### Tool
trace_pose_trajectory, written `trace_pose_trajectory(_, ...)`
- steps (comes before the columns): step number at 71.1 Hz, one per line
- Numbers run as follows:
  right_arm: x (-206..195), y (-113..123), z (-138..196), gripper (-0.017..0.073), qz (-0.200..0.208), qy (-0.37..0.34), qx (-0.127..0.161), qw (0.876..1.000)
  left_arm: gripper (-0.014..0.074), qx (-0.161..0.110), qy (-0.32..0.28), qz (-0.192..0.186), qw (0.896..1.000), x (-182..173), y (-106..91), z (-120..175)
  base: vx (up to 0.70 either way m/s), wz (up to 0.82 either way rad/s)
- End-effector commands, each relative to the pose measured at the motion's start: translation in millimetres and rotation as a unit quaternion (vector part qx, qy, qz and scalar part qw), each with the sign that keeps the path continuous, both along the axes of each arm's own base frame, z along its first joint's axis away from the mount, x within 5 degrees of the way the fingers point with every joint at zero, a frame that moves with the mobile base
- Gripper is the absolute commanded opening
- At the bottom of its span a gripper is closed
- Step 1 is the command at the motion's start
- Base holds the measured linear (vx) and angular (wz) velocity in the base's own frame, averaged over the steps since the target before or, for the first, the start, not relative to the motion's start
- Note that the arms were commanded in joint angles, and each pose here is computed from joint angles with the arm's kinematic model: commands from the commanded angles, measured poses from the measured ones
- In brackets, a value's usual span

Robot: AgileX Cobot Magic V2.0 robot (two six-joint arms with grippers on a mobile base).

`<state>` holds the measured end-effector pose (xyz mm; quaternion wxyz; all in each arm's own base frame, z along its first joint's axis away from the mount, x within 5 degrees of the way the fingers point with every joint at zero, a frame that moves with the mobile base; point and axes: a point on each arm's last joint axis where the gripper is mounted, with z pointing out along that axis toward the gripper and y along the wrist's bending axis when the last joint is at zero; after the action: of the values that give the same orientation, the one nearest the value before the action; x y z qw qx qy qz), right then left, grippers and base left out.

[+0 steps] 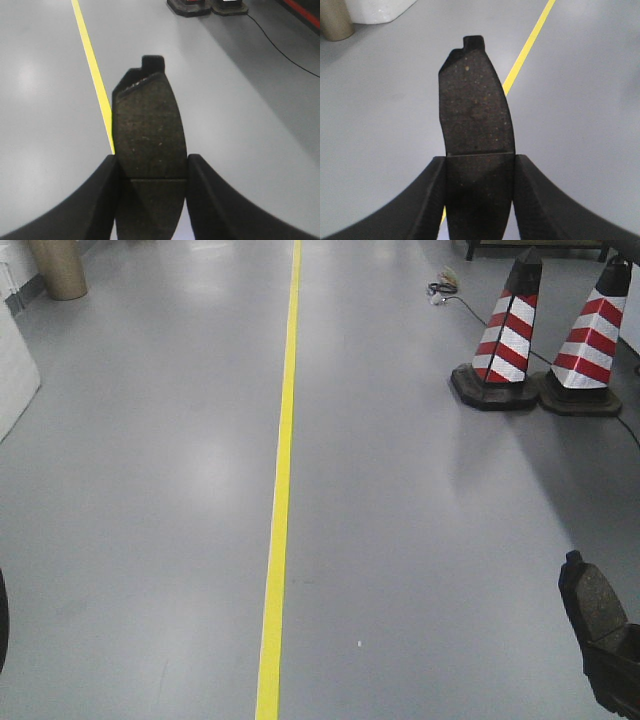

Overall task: Move and align brake pads A on conveyor
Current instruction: 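Drive along the yellow-lined aisle toward the red-and-white cones, then turn the base past the cones to face the conveyor belt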

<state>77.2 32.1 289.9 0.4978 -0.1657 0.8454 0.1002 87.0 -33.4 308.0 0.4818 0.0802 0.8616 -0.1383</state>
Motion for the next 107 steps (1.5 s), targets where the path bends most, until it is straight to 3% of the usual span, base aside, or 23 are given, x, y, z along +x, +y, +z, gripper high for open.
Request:
trace_pose_trajectory(1,3.3,1.1,17.2,0.0043,0.001,-0.057,0.018,0.998,0.0217,-0.022,-0.051,-0.001,0.998,3.1,-1.7,15.3,0.71,-0.08)
trace_pose_trajectory(107,3.2,1.1,17.2,0.0043,0.001,-0.056,0.018,0.998,0.0217,-0.022,-0.051,-0.001,0.998,3.1,-1.7,15.3,0.7,-0.14)
